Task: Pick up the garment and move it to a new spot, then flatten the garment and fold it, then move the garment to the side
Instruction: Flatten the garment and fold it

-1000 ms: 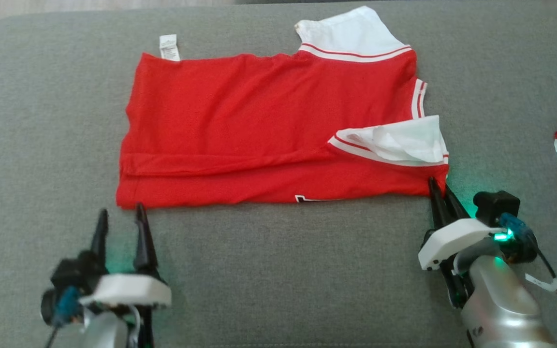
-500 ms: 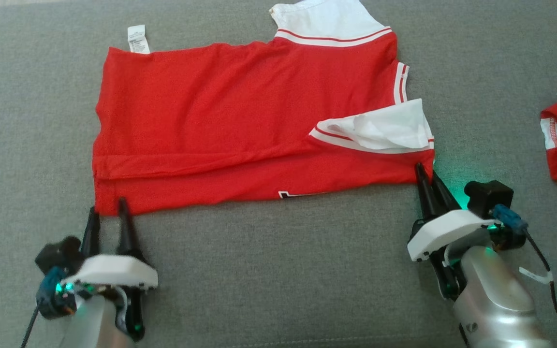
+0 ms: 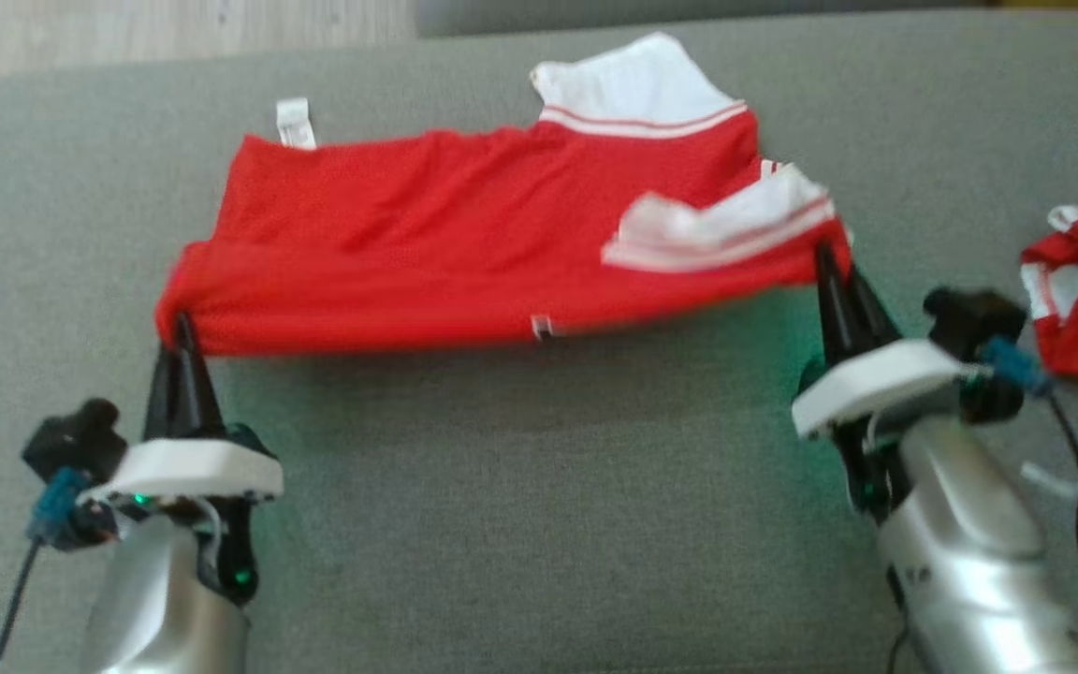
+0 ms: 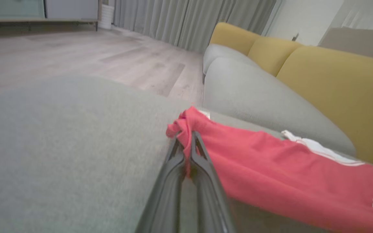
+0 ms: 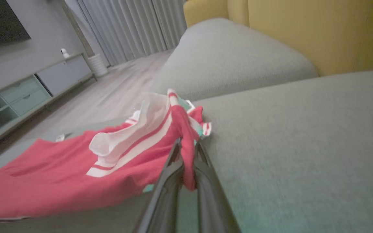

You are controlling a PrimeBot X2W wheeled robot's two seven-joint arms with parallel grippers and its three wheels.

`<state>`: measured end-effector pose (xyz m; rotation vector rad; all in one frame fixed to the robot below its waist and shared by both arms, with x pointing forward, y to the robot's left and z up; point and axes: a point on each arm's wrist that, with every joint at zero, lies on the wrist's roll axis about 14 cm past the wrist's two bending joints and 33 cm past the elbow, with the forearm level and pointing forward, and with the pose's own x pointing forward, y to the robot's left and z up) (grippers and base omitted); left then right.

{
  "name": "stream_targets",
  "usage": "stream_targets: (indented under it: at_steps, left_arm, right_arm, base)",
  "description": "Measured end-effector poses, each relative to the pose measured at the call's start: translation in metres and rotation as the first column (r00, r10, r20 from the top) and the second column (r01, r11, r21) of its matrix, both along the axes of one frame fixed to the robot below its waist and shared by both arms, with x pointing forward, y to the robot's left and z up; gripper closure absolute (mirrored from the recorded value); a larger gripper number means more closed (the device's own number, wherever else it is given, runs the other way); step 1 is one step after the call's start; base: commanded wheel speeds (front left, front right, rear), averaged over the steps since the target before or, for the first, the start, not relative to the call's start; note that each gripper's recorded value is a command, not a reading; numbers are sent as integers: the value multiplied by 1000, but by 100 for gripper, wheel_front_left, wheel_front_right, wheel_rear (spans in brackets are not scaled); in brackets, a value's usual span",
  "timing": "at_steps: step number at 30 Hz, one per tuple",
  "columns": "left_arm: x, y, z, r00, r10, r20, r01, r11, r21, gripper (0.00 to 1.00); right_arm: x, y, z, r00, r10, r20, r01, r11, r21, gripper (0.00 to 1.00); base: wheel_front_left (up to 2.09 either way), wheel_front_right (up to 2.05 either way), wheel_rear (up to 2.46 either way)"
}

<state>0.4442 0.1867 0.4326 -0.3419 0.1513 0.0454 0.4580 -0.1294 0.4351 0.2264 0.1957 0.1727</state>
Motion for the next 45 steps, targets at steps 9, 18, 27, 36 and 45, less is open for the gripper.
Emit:
stream_targets:
  at_steps: [9,18,27,36,45]
  left_arm:
    - [-27,9,17,999,19,35,-20,1000,18,100]
    - [-94,-1,-62,978,6,-209,-11,1000,-20,47]
    - [-29,9,-22,997,-11,-81,17,996,83,0]
    - [66,31,0,987,-91,-134,115,977,182,0]
    - [76,26,-47,941,-154,-302,199,972,123,0]
  right_arm:
    - [-14,-11,21,999,-29,-19,29,999,30,100]
    - [-99,-31,-68,956,-85,-282,101,994,45,0]
    - [-46,-27,-32,992,-65,-109,66,998,2,0]
    - [10,3,-22,998,31,-50,-32,999,-31,0]
    - [25,9,-48,993,56,-103,-61,997,-39,0]
  base:
    - [0,0,0]
    - [0,0,0]
    - [0,0,0]
    - [0,0,0]
    - [0,0,0]
